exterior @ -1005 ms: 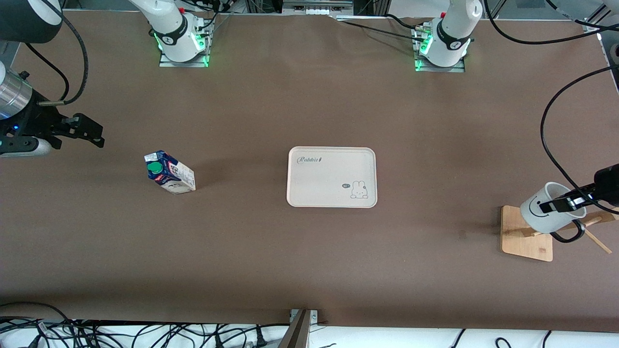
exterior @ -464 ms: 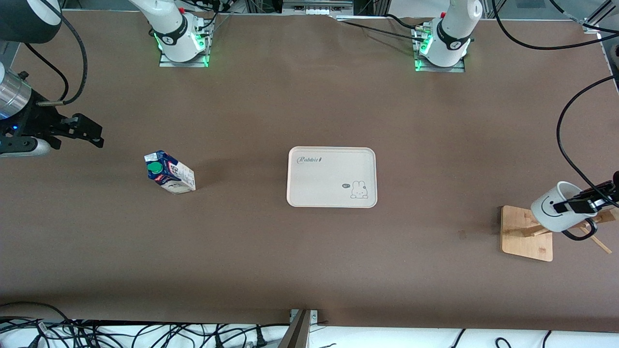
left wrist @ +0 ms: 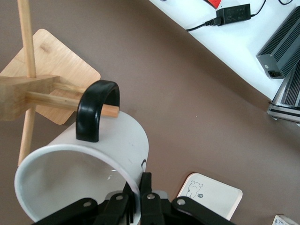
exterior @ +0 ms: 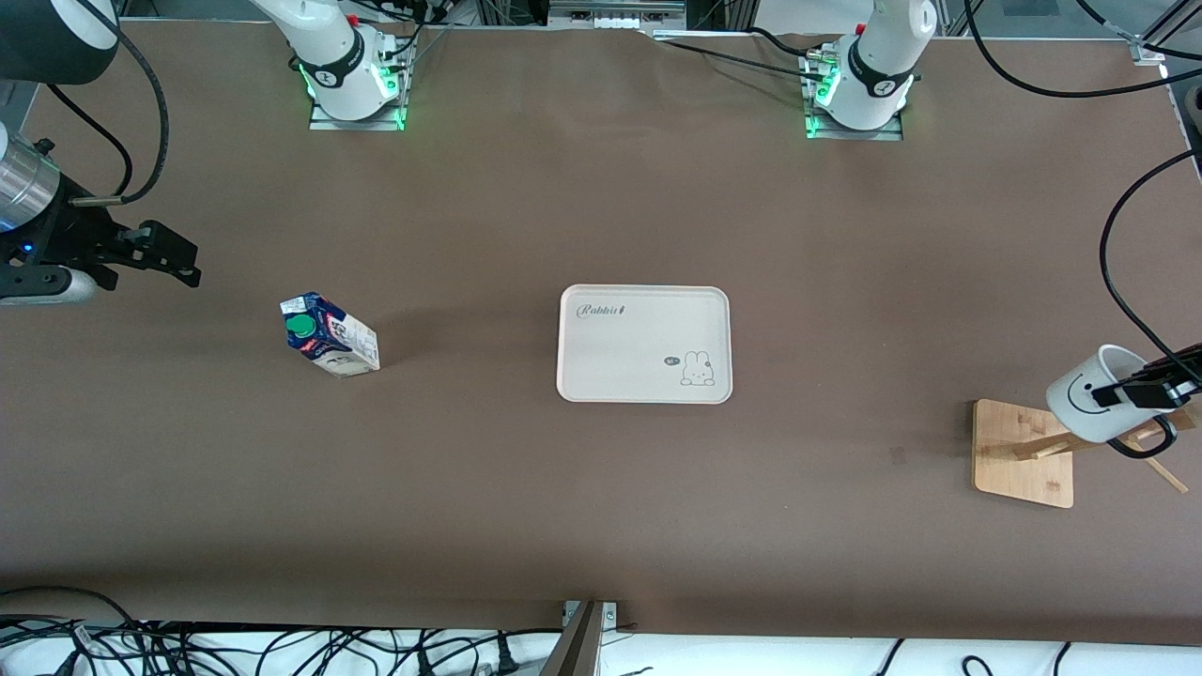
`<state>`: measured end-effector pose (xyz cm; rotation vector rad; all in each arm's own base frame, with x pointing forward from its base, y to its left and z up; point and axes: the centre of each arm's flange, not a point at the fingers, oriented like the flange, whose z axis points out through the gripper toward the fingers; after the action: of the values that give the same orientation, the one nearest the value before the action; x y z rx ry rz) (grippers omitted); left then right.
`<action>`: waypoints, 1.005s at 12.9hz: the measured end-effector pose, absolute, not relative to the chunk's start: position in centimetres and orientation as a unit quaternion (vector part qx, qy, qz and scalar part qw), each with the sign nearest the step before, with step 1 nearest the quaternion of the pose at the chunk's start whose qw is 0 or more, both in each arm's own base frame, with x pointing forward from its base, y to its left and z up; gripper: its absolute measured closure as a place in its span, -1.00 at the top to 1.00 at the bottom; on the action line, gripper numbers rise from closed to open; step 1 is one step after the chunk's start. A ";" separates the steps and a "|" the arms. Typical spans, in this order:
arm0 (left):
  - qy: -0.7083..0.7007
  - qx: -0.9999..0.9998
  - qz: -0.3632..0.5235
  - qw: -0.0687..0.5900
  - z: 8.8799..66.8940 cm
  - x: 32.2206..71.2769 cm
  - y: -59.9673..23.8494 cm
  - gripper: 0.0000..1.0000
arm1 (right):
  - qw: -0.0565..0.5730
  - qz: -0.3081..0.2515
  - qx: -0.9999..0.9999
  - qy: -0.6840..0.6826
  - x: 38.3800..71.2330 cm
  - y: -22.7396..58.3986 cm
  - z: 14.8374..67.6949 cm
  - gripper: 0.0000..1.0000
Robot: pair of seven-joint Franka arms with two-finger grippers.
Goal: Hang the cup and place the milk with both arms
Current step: 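Lower the mug handle onto a tree peg with the left gripper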
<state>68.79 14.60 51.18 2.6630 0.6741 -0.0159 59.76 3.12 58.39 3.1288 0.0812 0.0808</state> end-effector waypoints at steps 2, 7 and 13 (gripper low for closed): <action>0.206 0.959 0.000 0.197 51.0 68.5 15.6 -0.81 | 0.005 0.026 0.999 0.026 59.8 3.1 58.4 1.00; 0.169 0.963 -0.001 0.209 51.7 68.0 15.7 0.02 | 0.005 0.026 0.999 0.025 59.8 3.0 58.4 1.00; 0.071 0.992 -0.018 0.105 60.7 64.1 7.6 1.00 | 0.005 0.028 0.999 0.023 60.0 2.8 58.2 1.00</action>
<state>64.09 7.58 60.68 2.9228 0.2102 -0.0530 59.95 2.82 58.22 3.1289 0.0734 0.0884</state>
